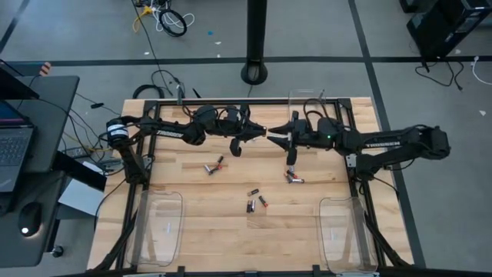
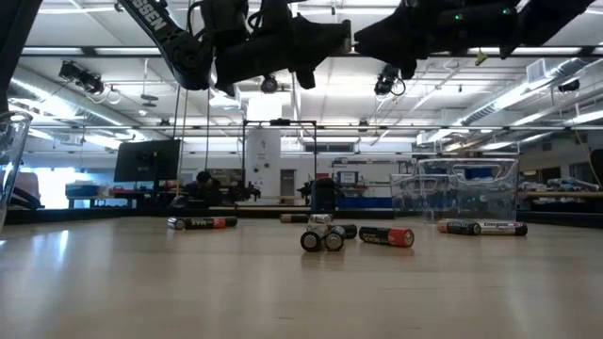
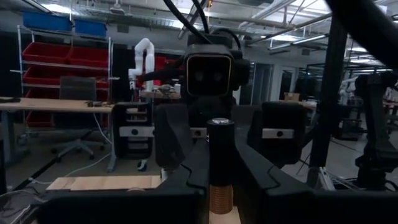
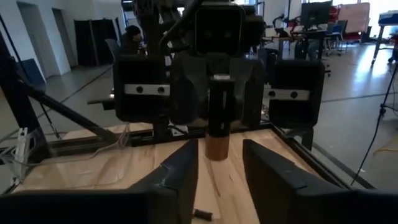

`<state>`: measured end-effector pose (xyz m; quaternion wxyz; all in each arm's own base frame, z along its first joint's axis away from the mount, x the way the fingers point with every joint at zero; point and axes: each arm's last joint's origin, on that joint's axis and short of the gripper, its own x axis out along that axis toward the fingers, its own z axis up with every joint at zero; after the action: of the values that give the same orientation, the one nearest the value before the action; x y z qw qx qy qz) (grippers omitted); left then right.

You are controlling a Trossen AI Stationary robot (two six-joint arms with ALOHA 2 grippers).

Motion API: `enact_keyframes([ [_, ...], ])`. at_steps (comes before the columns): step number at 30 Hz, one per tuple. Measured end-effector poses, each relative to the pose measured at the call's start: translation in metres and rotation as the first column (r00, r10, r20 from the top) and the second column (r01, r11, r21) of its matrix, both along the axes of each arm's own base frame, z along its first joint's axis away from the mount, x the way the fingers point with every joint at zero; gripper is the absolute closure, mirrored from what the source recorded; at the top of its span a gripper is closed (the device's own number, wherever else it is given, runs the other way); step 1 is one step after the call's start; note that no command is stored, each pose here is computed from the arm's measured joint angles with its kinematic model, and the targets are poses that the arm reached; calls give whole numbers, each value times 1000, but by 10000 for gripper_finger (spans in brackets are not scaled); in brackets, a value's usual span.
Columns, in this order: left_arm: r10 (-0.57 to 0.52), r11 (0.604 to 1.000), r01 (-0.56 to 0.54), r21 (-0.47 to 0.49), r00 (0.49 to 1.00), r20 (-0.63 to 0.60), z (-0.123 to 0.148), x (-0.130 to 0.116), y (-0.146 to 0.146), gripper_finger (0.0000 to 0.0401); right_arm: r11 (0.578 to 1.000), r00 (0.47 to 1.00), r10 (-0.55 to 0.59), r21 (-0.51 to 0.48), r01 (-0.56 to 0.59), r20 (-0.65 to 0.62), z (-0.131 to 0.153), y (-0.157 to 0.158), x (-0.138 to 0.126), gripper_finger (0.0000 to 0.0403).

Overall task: Sort batteries
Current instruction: Put the brown battery into the top transparent bin

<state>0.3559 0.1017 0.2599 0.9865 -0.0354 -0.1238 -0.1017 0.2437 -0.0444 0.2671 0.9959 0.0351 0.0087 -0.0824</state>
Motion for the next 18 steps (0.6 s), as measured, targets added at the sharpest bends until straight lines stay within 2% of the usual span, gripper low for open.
enact_keyframes([
  [6, -2, 1000, 2, 4, 1000, 11, 1, 0, -1, 357, 1000, 999, 26, 4, -26, 19, 3, 1, 1, 236],
  [18, -8, 1000, 8, 9, 999, 34, 3, -1, -2, 357, 998, 997, 58, 4, -58, 54, -7, -2, 15, 245],
])
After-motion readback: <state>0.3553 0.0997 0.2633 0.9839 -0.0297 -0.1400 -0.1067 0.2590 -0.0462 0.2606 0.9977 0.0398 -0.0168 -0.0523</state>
